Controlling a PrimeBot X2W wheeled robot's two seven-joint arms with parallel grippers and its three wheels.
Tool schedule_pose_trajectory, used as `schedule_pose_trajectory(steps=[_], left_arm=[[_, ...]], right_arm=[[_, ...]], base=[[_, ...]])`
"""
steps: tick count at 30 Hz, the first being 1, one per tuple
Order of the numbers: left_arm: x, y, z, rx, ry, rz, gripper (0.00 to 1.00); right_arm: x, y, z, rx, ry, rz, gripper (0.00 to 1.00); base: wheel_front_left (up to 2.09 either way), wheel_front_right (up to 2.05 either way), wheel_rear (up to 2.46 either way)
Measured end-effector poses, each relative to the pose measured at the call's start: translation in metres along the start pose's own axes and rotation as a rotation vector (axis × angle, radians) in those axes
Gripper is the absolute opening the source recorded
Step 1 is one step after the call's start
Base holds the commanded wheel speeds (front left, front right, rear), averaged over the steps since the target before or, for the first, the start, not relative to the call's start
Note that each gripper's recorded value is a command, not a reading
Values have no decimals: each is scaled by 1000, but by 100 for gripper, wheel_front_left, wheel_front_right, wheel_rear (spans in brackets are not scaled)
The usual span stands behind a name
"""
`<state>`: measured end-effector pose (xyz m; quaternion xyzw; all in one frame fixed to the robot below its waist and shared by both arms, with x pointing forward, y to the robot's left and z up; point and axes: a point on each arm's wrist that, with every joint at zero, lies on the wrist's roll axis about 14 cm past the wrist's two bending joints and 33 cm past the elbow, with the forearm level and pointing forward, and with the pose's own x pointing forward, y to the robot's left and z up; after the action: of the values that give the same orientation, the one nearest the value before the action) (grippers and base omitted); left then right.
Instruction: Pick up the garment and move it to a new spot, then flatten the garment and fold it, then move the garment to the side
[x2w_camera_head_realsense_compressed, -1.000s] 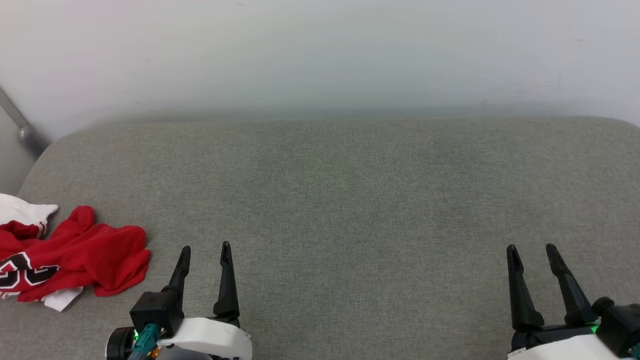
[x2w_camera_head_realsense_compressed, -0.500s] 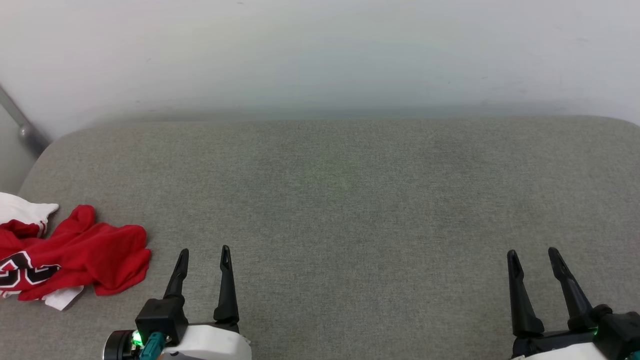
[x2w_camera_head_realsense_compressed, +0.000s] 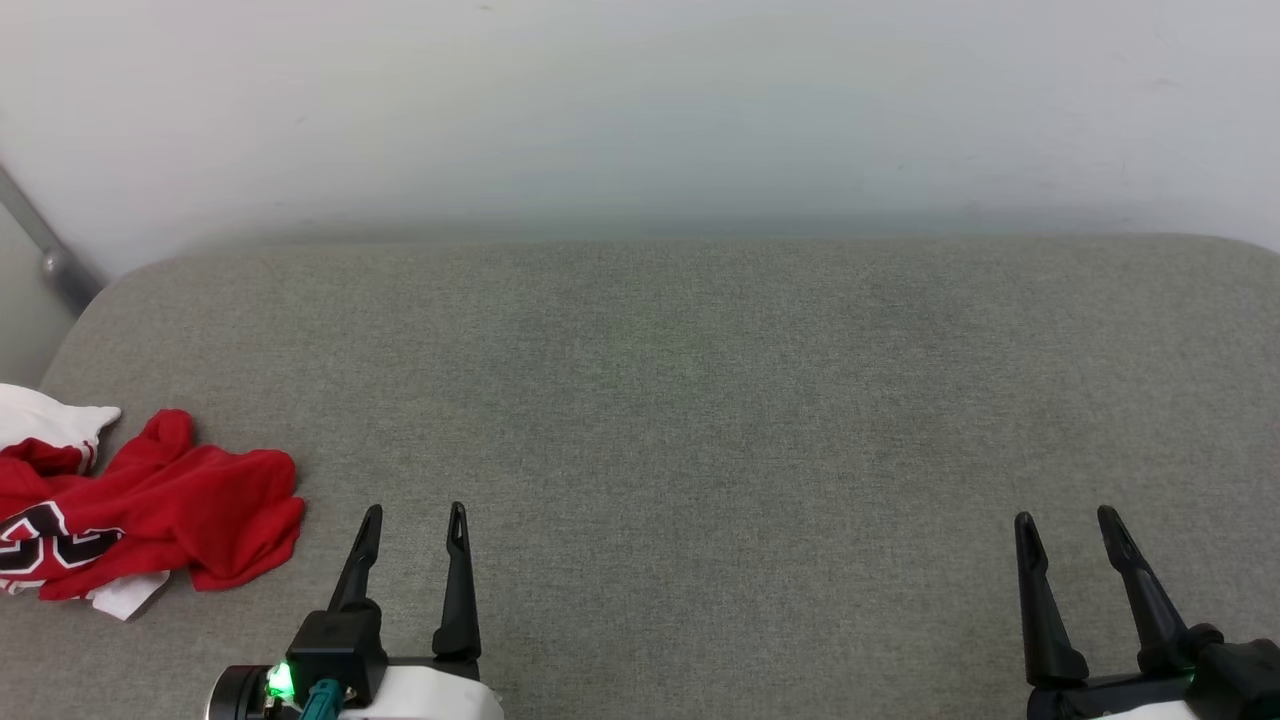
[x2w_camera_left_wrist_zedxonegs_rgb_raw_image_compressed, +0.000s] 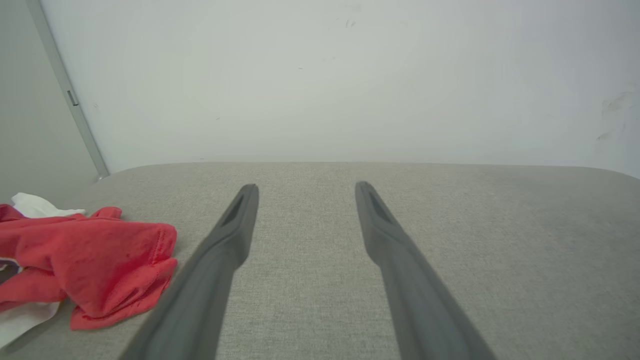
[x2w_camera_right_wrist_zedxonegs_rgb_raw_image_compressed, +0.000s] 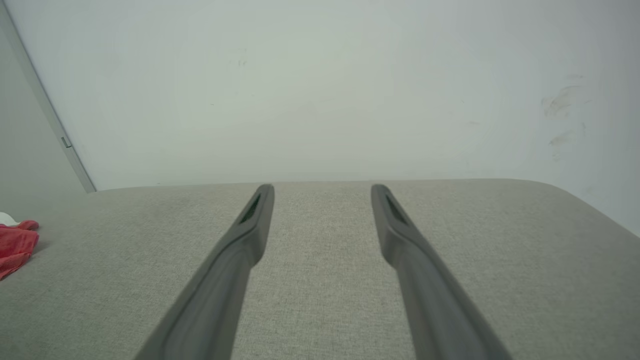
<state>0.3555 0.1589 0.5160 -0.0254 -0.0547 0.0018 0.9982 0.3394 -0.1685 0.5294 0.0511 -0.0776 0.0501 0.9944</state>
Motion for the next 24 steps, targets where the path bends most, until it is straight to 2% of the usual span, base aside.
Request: schedule_pose_trajectory(steps=[24], left_arm=[[-3, 4, -7, -23, 23, 20, 100]], right_arm=[[-1, 0, -9, 33, 27, -5, 100]], base=[[0, 0, 0]])
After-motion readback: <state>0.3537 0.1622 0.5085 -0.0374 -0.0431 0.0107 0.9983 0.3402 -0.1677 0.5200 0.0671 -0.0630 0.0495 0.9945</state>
